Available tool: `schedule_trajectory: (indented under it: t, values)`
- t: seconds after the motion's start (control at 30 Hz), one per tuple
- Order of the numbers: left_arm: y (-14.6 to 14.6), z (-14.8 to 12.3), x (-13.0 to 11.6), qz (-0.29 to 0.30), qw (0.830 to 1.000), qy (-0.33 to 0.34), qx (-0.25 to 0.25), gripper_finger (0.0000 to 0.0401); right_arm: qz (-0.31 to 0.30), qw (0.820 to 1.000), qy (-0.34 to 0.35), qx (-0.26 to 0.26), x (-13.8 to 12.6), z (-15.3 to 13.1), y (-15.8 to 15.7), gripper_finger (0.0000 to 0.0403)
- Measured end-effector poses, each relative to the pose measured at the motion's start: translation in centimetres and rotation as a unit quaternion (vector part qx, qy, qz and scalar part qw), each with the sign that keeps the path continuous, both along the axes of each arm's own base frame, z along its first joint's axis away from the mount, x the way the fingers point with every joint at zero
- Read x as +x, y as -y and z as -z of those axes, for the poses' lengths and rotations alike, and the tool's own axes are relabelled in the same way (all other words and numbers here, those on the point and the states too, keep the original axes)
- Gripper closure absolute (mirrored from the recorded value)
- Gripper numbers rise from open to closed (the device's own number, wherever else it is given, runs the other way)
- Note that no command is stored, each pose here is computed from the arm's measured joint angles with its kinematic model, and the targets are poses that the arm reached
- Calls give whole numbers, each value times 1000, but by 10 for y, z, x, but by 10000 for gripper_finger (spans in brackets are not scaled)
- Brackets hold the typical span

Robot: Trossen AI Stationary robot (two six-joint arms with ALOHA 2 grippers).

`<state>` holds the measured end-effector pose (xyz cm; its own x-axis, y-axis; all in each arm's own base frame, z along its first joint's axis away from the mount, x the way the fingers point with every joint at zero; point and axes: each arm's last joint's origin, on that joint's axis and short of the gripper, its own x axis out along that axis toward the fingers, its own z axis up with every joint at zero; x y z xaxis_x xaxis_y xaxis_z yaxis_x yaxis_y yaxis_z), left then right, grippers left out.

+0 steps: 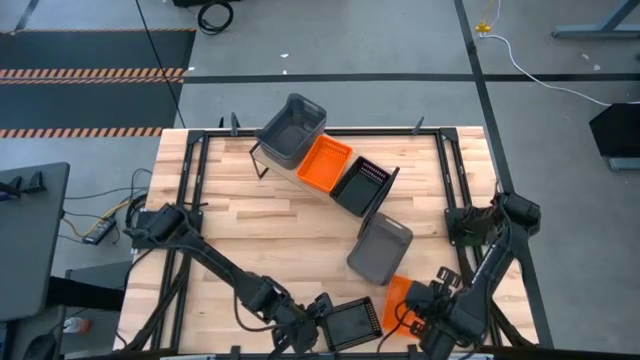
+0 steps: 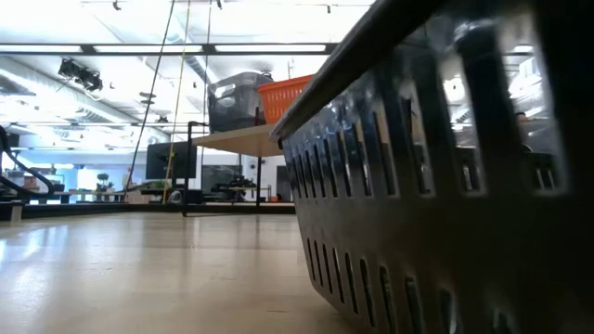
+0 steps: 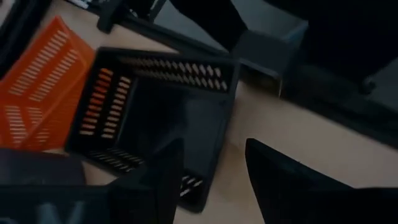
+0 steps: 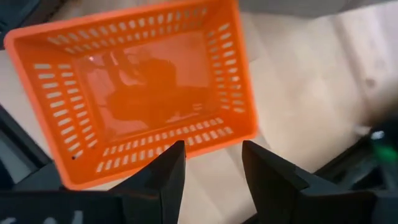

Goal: Stack baskets on shelf by color
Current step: Stack the black basket on top of the other black baskets on the shelf

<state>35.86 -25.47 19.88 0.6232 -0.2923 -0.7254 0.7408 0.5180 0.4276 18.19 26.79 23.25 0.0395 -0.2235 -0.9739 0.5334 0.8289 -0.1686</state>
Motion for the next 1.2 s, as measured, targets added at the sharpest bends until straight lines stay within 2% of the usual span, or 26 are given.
schedule_trajectory:
  t: [0.27, 0.47, 0.57, 0.67, 0.77, 0.83, 1.03, 1.2]
  values:
    - [-16, 20, 12, 21, 999, -41, 11, 220, 20, 998, 47, 28, -4, 17, -10, 237]
    - [-24, 44, 20, 10, 997, -62, 39, 230, 35, 996, 70, 31, -3, 22, -11, 240]
    - [-26, 45, 22, 15, 997, -57, 51, 252, 47, 995, 81, 33, -2, 23, -12, 240]
    - [-28, 44, 24, 24, 997, -48, 62, 299, 53, 993, 96, 38, -2, 23, -14, 240]
    - [-29, 42, 24, 33, 996, -43, 69, 366, 57, 991, 117, 41, -2, 22, -17, 240]
    - [-29, 40, 23, 34, 996, -42, 70, 389, 54, 989, 131, 44, -2, 22, -19, 241]
    - [-20, 24, 24, 40, 995, -43, 78, 394, 48, 984, 160, 56, -2, 22, -24, 241]
    - [-14, -16, 29, 16, 993, -35, 111, 394, 39, 983, 173, 52, -5, 21, -26, 241]
